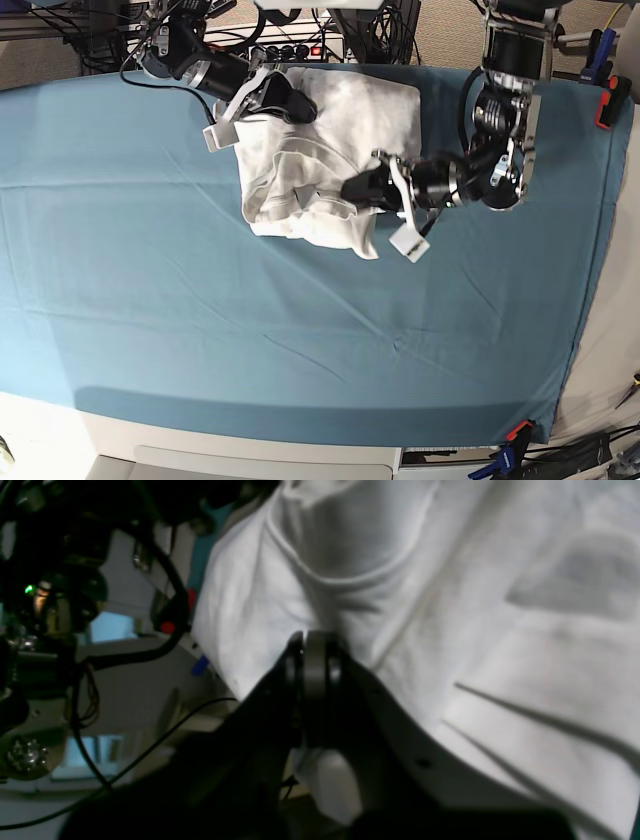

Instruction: Fold the T-shirt properly

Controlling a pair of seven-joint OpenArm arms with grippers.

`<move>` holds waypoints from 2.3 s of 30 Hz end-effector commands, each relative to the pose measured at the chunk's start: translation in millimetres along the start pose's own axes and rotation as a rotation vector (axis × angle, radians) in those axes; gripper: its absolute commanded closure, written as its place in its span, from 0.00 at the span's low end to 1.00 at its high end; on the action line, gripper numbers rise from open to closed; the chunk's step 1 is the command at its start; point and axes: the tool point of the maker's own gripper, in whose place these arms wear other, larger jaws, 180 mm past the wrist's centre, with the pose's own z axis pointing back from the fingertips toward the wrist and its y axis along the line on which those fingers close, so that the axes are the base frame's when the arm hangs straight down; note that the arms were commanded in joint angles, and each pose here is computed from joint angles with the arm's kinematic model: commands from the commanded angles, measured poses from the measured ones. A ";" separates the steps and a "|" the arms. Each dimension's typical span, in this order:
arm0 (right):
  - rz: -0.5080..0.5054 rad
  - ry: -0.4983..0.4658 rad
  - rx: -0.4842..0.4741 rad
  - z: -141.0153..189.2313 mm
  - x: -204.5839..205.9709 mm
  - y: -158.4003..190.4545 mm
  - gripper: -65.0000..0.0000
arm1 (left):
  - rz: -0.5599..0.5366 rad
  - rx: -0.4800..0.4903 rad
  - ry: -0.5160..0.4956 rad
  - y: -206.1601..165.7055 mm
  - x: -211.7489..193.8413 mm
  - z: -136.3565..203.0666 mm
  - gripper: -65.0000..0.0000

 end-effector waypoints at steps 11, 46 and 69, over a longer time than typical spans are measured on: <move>-0.023 0.086 -0.024 5.1 -23.5 -8.6 1.00 | -0.125 0.119 -0.071 32.3 62.2 5.0 1.00; 0.449 -0.104 -0.751 204.7 86.9 -32.1 1.00 | -0.033 0.501 -0.182 125.4 87.2 215.3 1.00; 0.294 0.064 -0.770 246.9 23.2 -28.4 1.00 | 0.425 0.280 0.080 -17.6 -190.9 240.2 1.00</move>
